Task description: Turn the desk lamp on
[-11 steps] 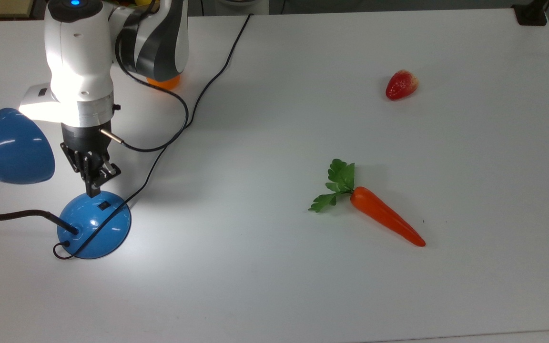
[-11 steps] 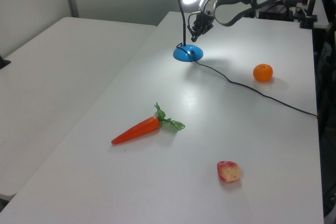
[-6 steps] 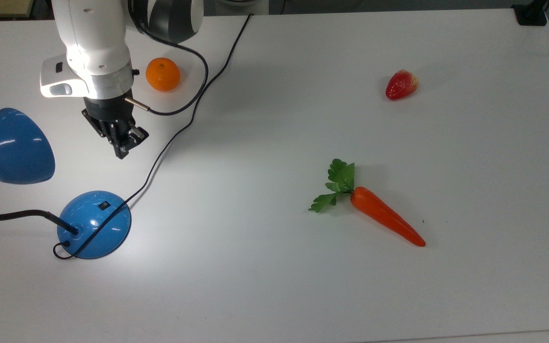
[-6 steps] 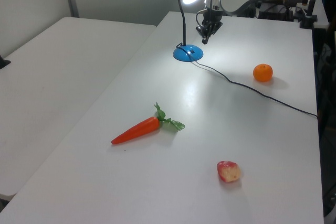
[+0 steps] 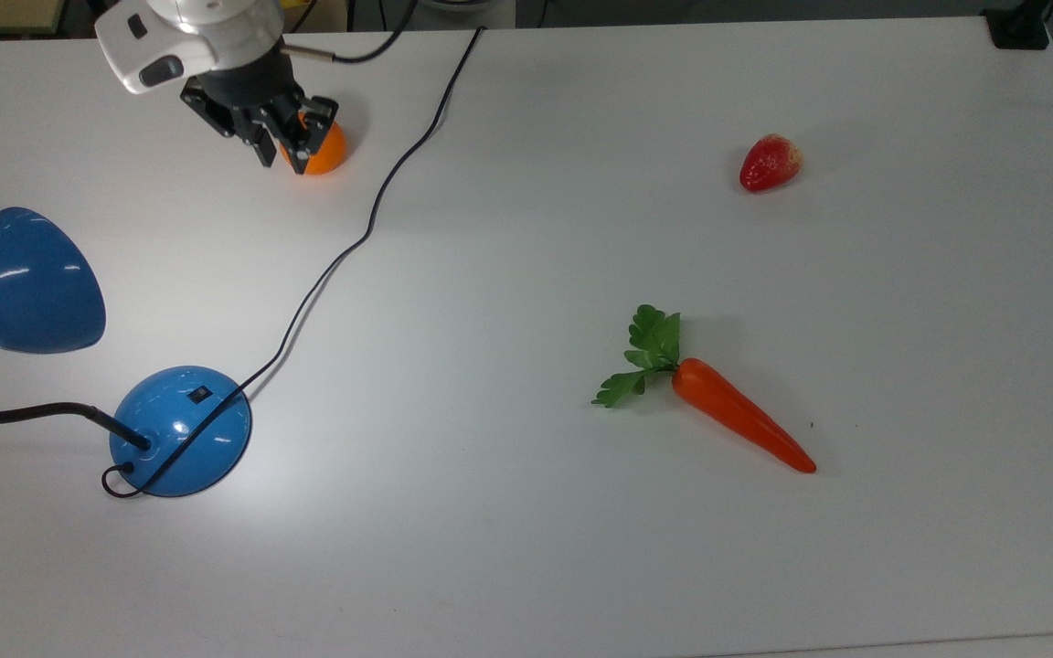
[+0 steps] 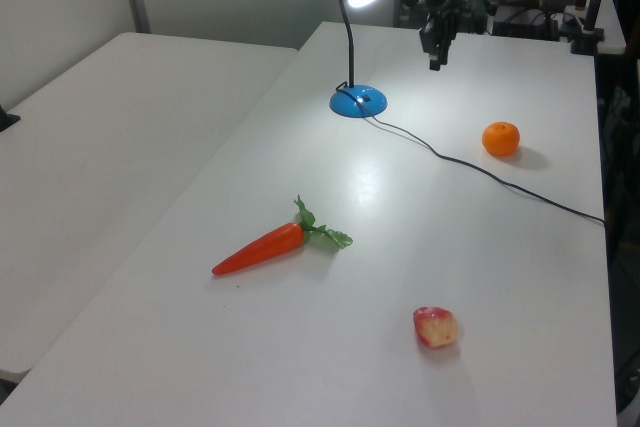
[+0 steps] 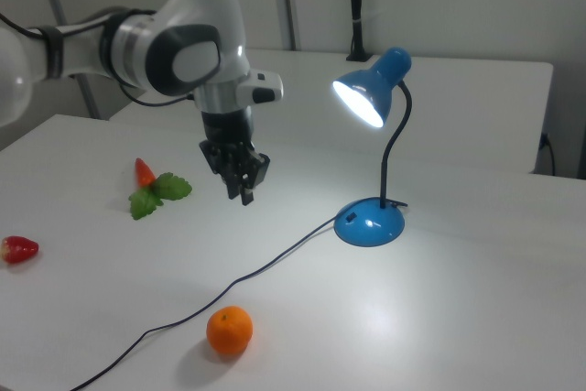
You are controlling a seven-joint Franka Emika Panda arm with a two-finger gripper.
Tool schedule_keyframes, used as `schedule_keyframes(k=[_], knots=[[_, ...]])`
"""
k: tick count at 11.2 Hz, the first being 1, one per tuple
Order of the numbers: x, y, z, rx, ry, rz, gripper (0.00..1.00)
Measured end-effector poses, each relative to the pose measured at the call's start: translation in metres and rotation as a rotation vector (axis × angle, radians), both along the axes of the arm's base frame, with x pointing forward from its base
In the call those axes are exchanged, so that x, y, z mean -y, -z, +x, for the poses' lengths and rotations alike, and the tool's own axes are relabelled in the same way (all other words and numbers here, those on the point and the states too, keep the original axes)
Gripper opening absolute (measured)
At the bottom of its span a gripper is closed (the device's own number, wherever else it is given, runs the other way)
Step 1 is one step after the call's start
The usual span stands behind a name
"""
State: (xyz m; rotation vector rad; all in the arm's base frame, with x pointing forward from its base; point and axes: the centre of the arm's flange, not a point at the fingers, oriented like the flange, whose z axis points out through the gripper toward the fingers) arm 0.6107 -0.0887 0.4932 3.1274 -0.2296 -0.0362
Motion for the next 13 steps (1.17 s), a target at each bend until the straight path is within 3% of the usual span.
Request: schedule_keyframes(k=[2,5,6,13], knots=[[0.001,-0.033,-0.031,-0.018,-0.042,0.024,0.5],[0.005,-0.057,-0.057,-0.021,-0.049,0.033,0.96],[0.006,-0.059,-0.059,-0.017,-0.046,0.035,1.0],[0.011,-0.063,-0.064,-0.029,-0.038,0.039,1.0]])
